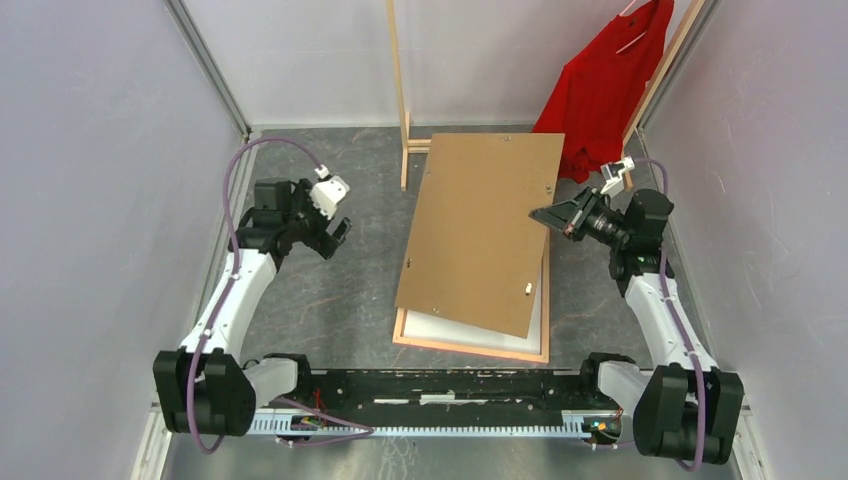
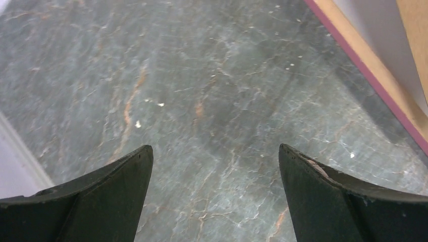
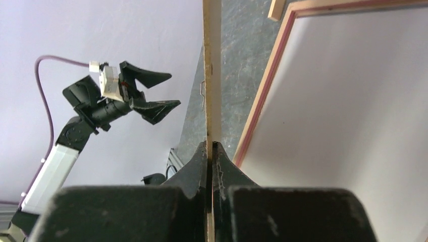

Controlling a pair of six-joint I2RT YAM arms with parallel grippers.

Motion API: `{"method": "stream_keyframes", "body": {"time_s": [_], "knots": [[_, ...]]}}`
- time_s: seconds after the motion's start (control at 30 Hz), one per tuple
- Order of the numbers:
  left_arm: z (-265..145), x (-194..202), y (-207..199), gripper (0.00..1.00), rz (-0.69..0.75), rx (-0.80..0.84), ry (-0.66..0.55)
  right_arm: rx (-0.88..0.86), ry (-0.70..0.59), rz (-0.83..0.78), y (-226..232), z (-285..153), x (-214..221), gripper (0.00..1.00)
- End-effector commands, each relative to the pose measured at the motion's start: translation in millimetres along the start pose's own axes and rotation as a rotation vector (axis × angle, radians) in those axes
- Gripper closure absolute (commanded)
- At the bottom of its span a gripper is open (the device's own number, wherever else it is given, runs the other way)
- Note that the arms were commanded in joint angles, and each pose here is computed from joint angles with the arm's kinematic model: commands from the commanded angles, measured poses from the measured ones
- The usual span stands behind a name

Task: Put the photo into the frame
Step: Turn over the photo frame item on the photo frame.

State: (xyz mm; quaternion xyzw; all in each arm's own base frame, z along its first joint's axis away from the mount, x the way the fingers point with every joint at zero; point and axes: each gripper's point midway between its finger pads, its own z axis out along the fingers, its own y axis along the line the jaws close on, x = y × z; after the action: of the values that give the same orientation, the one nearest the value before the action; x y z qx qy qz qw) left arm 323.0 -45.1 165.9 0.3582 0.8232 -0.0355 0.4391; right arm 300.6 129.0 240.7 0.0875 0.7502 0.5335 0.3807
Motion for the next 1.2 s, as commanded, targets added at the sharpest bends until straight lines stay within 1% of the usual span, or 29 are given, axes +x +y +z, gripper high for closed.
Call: {"method": "stream_keyframes", "body": {"time_s": [0.0,0.17,0.23,0.4,0.53,0.77,0.97,1.17], "knots": [[16,-10,-17,0.00,0.061,0.084,-0.027,-0.049,0.076,0.016,11,-13,23,1.00],[37,-8,-31,0.00,0.072,0.135,-0.031,0.024,0.115,0.033,-3,-21,37,1.00],[46,-8,-36,0.00,0.070,0.155,-0.030,0.040,0.112,0.039,-5,-23,39,1.00],[63,2,-49,0.00,0.092,0.213,0.006,0.083,0.093,0.051,-11,-27,37,1.00],[73,0,-52,0.00,0.096,0.233,0.001,0.131,0.105,0.058,-20,-26,34,1.00],[80,2,-61,0.00,0.090,0.259,-0.006,0.166,0.115,0.063,-31,-20,24,1.00],[79,8,-69,0.00,0.105,0.278,-0.008,0.155,0.133,0.054,-34,-12,14,1.00],[77,12,-72,0.00,0.115,0.291,0.011,0.157,0.149,0.078,-47,-5,13,1.00]]}}
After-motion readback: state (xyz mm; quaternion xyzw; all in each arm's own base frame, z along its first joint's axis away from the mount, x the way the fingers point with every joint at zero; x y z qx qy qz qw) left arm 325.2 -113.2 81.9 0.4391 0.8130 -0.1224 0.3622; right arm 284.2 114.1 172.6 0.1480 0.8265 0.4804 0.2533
